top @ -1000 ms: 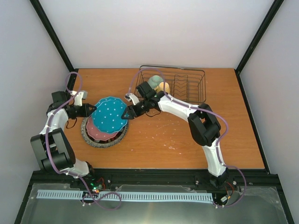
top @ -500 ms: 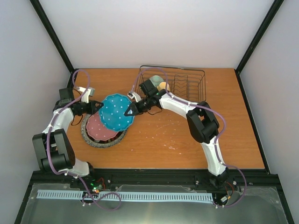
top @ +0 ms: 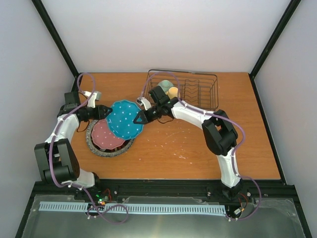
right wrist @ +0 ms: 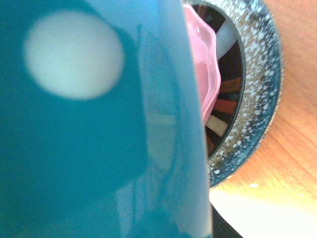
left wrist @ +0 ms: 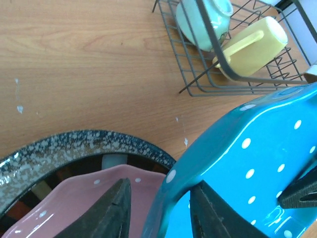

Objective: Load the mixed dishes into the dish rack

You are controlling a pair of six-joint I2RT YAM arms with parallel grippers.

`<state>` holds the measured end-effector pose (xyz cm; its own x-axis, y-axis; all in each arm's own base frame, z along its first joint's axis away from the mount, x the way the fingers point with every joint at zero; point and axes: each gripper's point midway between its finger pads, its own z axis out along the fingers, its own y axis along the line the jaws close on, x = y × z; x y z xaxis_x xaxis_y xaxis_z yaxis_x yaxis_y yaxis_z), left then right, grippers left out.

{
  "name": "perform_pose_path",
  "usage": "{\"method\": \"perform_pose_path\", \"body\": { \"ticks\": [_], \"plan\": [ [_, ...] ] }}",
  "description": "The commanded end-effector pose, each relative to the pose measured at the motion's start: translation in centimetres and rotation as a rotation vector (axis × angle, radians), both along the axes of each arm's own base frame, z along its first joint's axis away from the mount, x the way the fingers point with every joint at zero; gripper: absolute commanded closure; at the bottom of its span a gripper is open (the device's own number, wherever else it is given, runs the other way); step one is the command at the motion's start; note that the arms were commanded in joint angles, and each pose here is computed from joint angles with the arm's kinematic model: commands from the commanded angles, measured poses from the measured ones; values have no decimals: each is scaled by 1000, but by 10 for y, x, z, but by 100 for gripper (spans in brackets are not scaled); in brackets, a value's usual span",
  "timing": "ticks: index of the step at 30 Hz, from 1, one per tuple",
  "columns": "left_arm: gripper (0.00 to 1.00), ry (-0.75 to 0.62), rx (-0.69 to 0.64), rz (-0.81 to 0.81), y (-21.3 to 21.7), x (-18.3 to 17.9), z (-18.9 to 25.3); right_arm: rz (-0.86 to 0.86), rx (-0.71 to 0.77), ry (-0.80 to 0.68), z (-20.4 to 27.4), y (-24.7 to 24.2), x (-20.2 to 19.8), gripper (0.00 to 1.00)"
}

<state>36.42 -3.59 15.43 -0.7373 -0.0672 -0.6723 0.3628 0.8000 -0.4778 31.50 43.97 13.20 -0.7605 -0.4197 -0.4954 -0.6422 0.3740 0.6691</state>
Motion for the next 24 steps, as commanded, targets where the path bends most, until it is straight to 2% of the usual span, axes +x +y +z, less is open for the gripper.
{"method": "perform_pose_path", "body": {
  "ticks": [1,3,7,11,16,20,24],
  "plan": [
    [66,-175,65,70,11,20,66,18,164,-257,94,-10,13,97],
    [55,-260,107,108,18,25,94,-2,168,-305,108,-22,20,97],
    [44,-401,197,216,37,30,144,-66,166,-442,144,-52,37,97],
    [40,-499,280,309,54,30,169,-136,113,-667,182,-88,53,97],
    [40,-474,328,317,61,35,152,-252,-10,-975,225,-147,71,97],
    [42,-446,302,298,58,41,134,-375,-108,-1105,240,-198,85,97],
    [44,-431,272,274,54,47,120,-437,-166,-1132,233,-231,89,97]
  ]
}}
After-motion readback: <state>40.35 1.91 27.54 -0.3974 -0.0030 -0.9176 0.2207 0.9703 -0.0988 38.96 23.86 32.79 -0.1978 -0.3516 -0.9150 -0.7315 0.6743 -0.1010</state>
